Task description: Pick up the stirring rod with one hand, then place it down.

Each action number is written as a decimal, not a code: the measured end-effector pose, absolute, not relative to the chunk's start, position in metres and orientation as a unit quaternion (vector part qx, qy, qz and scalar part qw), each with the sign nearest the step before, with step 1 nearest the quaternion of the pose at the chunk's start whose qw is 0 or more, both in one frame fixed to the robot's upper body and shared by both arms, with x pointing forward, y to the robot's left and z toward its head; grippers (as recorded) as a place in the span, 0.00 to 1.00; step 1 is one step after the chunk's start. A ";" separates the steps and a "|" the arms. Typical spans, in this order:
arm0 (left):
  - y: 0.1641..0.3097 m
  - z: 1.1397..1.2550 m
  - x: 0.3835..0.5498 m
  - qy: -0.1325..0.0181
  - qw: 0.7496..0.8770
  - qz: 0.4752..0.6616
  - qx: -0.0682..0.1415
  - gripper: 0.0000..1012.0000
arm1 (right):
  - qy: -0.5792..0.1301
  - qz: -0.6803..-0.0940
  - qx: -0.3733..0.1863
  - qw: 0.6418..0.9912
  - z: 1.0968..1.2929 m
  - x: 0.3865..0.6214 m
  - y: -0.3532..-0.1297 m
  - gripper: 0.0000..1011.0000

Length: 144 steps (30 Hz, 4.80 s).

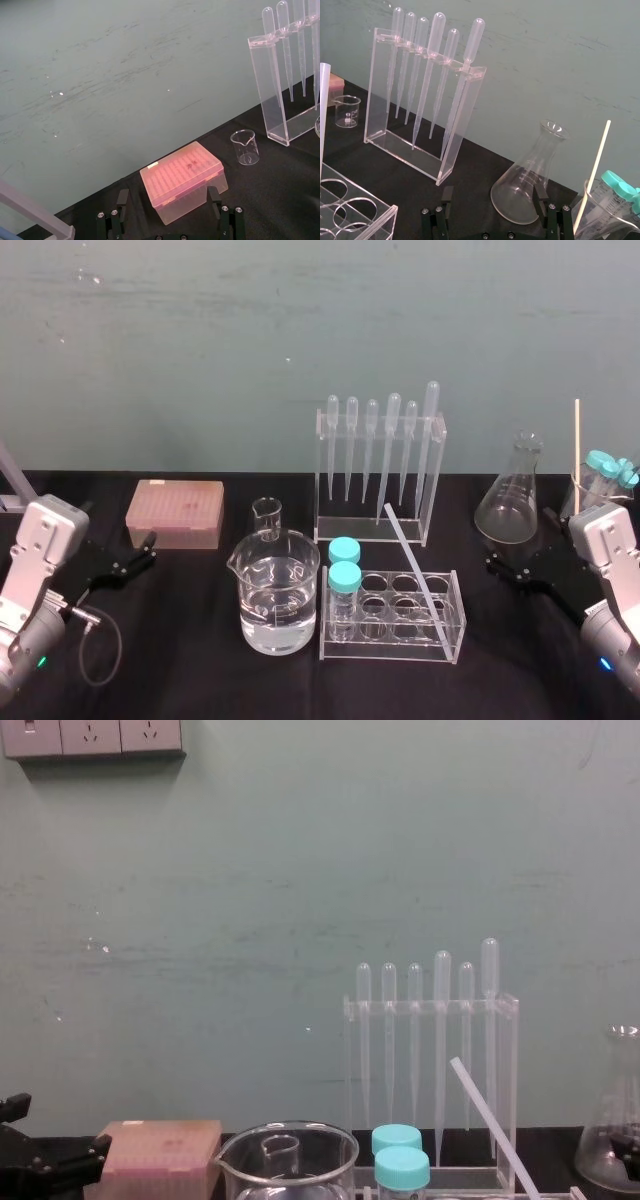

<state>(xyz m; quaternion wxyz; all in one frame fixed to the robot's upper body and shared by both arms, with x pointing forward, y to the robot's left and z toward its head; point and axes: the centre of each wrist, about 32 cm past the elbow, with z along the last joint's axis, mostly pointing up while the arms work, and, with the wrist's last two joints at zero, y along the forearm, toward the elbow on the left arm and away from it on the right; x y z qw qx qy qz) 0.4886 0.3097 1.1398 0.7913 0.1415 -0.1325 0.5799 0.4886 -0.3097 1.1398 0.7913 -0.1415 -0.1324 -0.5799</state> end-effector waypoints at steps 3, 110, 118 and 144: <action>0.310 1.140 0.489 -0.132 0.791 0.580 0.142 0.99 | -0.132 -0.580 -0.141 0.791 1.140 0.489 -0.310 0.99; 0.310 1.140 0.489 -0.132 0.791 0.580 0.141 0.99 | 0.037 -0.331 -0.012 0.943 1.156 0.542 -0.294 0.99; 0.310 1.140 0.489 -0.132 0.791 0.580 0.142 0.99 | 0.063 -0.333 -0.012 0.941 1.155 0.549 -0.293 0.99; 0.310 1.140 0.489 -0.132 0.791 0.580 0.142 0.99 | 0.062 -0.332 -0.013 0.941 1.155 0.549 -0.293 0.79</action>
